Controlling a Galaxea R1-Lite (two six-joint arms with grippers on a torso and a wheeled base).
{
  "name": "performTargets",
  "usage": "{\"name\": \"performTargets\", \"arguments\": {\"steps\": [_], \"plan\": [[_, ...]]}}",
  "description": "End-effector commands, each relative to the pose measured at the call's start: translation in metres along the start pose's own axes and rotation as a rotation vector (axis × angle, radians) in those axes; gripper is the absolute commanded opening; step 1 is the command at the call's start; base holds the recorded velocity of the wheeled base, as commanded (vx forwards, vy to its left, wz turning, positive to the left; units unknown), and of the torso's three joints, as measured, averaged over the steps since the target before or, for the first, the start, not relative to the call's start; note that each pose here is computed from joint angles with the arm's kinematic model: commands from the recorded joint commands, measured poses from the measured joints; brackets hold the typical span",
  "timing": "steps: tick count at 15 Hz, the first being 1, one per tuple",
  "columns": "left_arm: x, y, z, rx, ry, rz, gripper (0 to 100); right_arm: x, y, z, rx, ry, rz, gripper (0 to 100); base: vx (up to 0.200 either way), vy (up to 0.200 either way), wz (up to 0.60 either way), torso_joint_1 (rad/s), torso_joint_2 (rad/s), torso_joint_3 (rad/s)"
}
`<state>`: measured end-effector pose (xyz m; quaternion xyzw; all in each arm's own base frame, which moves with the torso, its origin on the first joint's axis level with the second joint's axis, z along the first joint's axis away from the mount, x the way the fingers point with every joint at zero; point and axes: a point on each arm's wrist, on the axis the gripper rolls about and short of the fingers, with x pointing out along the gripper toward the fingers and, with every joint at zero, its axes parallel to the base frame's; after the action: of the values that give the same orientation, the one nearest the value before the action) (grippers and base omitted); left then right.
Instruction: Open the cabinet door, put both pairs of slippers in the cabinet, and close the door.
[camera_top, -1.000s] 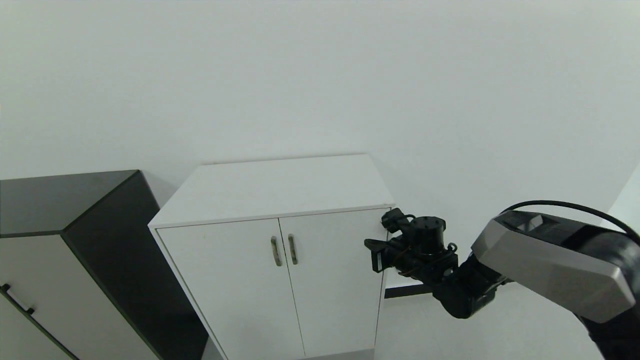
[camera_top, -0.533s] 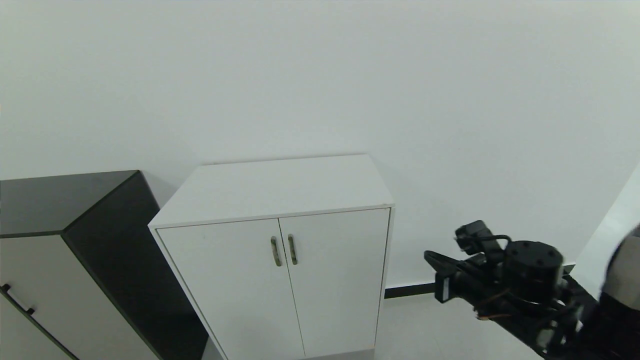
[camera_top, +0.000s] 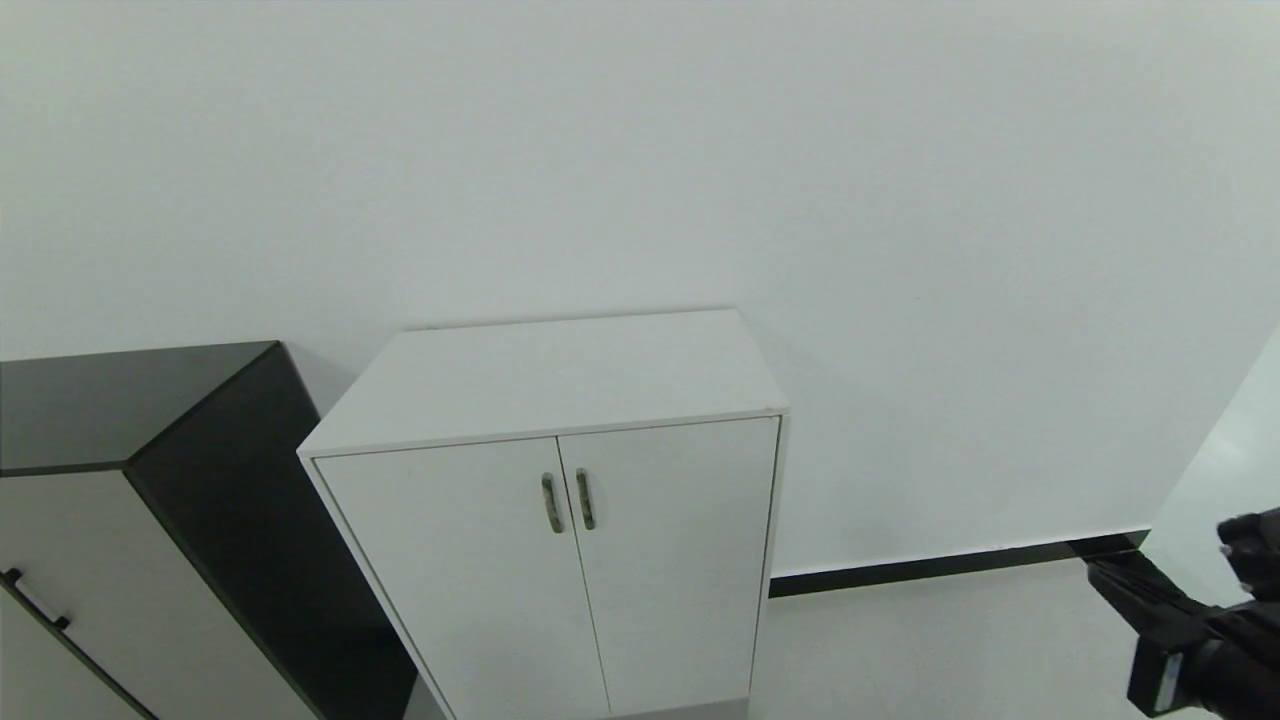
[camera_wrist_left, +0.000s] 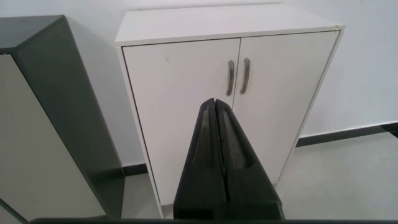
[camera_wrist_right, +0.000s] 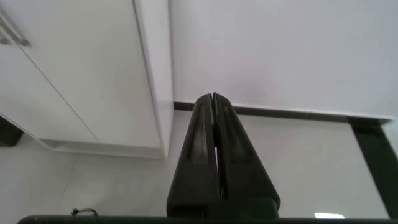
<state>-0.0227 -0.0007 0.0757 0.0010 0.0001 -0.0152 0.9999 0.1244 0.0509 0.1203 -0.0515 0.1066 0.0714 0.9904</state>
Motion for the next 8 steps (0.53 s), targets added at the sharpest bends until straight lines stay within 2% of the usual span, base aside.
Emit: {"name": "performTargets", "arguments": {"steps": [1,2,3,6,8], "plan": [[0.0,0.0,0.0,0.0,-0.002,0.0,0,-0.075,-0.023,-0.013,0.025,-0.092,-0.01,0,0.0,0.0,0.0,0.0,0.0,0.0],[0.0,0.0,0.0,0.0,0.0,0.0,0,-0.102,-0.029,-0.03,0.028,-0.101,0.047,0,0.0,0.0,0.0,0.0,0.0,0.0],[0.0,0.0,0.0,0.0,-0.002,0.0,0,-0.114,-0.032,-0.043,0.03,-0.085,0.051,0,0.0,0.0,0.0,0.0,0.0,0.0],[0.0,0.0,0.0,0.0,-0.002,0.001,0,-0.127,-0.028,-0.074,0.022,-0.053,0.145,0,0.0,0.0,0.0,0.0,0.0,0.0],[0.0,0.0,0.0,0.0,-0.002,0.001,0,-0.127,-0.028,-0.074,0.032,-0.046,0.114,0,0.0,0.0,0.0,0.0,0.0,0.0]]}}
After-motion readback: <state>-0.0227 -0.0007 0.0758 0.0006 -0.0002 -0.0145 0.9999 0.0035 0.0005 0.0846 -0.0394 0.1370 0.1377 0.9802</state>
